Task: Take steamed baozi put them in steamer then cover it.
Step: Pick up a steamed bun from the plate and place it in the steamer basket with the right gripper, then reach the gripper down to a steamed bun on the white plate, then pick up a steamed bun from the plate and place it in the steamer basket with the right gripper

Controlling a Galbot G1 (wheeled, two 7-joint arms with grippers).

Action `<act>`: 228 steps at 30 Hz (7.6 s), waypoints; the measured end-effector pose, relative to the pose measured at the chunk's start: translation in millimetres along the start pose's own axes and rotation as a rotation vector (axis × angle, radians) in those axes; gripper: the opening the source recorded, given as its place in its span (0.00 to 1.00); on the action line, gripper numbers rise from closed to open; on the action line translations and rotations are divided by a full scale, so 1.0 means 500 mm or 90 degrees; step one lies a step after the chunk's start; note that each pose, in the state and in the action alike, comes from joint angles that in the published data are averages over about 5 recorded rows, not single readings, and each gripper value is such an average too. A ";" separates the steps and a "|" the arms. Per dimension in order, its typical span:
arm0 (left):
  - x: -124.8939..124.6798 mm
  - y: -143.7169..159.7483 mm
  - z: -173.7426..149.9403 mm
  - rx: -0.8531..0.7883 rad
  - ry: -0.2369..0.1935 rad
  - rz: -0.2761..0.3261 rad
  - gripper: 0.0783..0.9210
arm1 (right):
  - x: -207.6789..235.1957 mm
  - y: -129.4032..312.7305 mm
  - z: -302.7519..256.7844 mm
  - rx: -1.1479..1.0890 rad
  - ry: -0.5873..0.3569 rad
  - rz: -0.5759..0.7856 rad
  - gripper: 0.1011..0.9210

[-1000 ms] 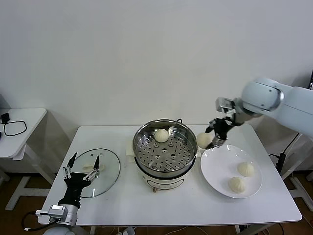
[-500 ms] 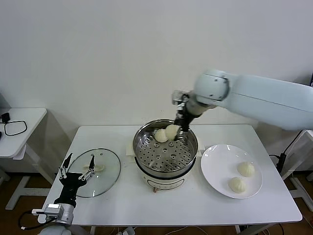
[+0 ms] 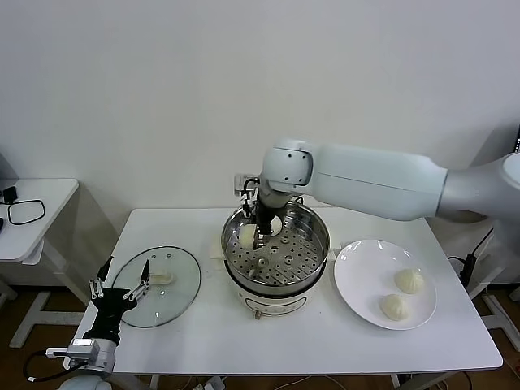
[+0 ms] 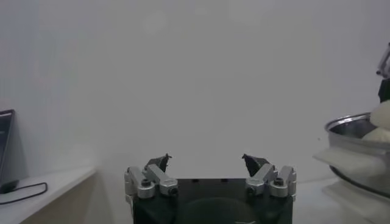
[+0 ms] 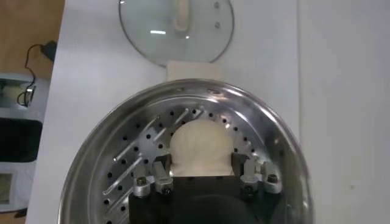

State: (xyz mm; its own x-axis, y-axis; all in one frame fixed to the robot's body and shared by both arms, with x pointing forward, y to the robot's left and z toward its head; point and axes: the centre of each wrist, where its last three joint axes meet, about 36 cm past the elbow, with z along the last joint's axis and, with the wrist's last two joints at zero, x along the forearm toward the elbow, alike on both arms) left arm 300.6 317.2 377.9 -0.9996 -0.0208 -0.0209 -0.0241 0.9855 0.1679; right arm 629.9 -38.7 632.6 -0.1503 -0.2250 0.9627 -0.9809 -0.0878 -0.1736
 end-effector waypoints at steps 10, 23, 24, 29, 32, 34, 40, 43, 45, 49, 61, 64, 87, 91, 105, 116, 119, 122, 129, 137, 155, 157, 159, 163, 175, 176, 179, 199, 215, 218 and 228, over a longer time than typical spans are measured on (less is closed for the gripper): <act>0.001 0.002 0.006 0.001 0.004 0.000 0.88 | -0.048 -0.006 -0.019 0.003 0.012 -0.018 0.69; 0.004 0.000 0.010 0.002 0.007 0.000 0.88 | -0.035 -0.015 0.002 -0.002 0.000 -0.023 0.88; 0.004 -0.001 0.009 0.003 0.007 0.001 0.88 | -0.024 -0.017 0.008 -0.003 -0.004 -0.022 0.88; 0.005 -0.006 0.005 0.004 0.005 0.004 0.88 | 0.042 -0.021 0.062 -0.010 -0.017 -0.019 0.88; 0.006 -0.010 0.001 0.004 0.003 0.007 0.88 | 0.092 -0.019 0.117 -0.012 -0.021 -0.016 0.88; 0.007 -0.012 -0.001 0.004 0.002 0.008 0.88 | 0.125 -0.015 0.164 -0.012 -0.021 -0.015 0.88; 0.011 -0.020 -0.006 0.000 0.000 0.013 0.88 | 0.200 0.009 0.334 -0.017 -0.022 -0.021 0.88; 0.013 -0.025 -0.010 0.001 -0.002 0.016 0.88 | 0.221 0.030 0.419 -0.017 -0.018 -0.030 0.88; 0.014 -0.028 -0.012 0.001 -0.003 0.017 0.88 | 0.228 0.047 0.472 -0.016 -0.012 -0.036 0.88; 0.016 -0.035 -0.016 0.003 -0.005 0.020 0.88 | 0.221 0.085 0.568 -0.016 0.008 -0.052 0.88; 0.018 -0.047 -0.023 0.005 -0.012 0.023 0.88 | 0.124 0.152 0.720 0.006 0.079 -0.094 0.88; 0.016 -0.047 -0.023 0.005 -0.013 0.023 0.88 | 0.092 0.159 0.736 0.010 0.090 -0.101 0.88; 0.008 -0.050 -0.006 0.004 -0.002 0.025 0.88 | -0.097 0.188 0.756 0.031 0.106 -0.146 0.88; 0.007 -0.051 -0.005 0.004 -0.002 0.026 0.88 | -0.113 0.189 0.754 0.033 0.106 -0.146 0.88; 0.007 -0.048 -0.001 0.002 0.000 0.024 0.88 | -0.141 0.195 0.751 0.037 0.112 -0.160 0.86; 0.005 -0.050 -0.002 0.003 -0.001 0.024 0.88 | -0.142 0.195 0.753 0.038 0.117 -0.158 0.74; 0.005 -0.051 -0.002 0.003 -0.001 0.023 0.88 | -0.142 0.195 0.753 0.039 0.118 -0.158 0.70; 0.005 -0.051 -0.002 0.003 -0.001 0.023 0.88 | -0.141 0.196 0.753 0.039 0.119 -0.158 0.69; 0.005 -0.052 -0.004 0.004 -0.003 0.023 0.88 | -0.129 0.196 0.752 0.038 0.115 -0.155 0.69; 0.007 -0.051 -0.012 0.001 -0.007 0.023 0.88 | -0.061 0.175 0.745 0.033 0.099 -0.139 0.69; 0.014 -0.053 -0.034 -0.003 -0.017 0.026 0.88 | 0.253 0.040 0.489 0.318 0.067 -0.009 0.69; 0.014 -0.051 -0.036 -0.004 -0.018 0.025 0.88 | 0.266 0.033 0.447 0.381 0.070 -0.001 0.69; 0.014 -0.049 -0.037 -0.005 -0.018 0.024 0.88 | 0.273 0.026 0.406 0.443 0.076 0.007 0.69; 0.013 -0.043 -0.036 -0.008 -0.019 0.021 0.88 | 0.272 0.013 0.331 0.557 0.090 0.018 0.69; 0.007 -0.026 -0.022 -0.010 -0.010 0.013 0.88 | 0.197 -0.002 0.156 0.839 0.102 0.020 0.69; 0.007 -0.024 -0.020 -0.010 -0.009 0.013 0.88 | 0.187 0.000 0.147 0.855 0.100 0.018 0.69; 0.006 -0.020 -0.016 -0.011 -0.006 0.010 0.88 | 0.156 0.011 0.129 0.896 0.088 0.009 0.69; 0.001 -0.014 0.000 -0.009 0.005 0.007 0.88 | 0.026 0.099 0.071 1.005 -0.015 -0.052 0.69; 0.003 -0.010 0.005 -0.011 0.009 0.004 0.88 | -0.025 0.113 0.064 1.003 -0.009 -0.092 0.70; 0.004 -0.011 0.005 -0.011 0.009 0.004 0.88 | -0.024 0.114 0.065 0.997 -0.011 -0.091 0.75; 0.006 -0.018 -0.001 -0.010 0.006 0.008 0.88 | 0.050 0.101 0.092 0.957 -0.004 -0.061 0.88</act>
State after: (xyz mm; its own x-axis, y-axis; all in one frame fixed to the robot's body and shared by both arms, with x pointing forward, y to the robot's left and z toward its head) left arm 298.0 308.3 376.8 -0.9999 -0.0108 -0.0098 -0.0124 0.9830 0.1830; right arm 582.2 -93.2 638.4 -0.0906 -0.1651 0.9821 0.0509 -0.9856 -0.1610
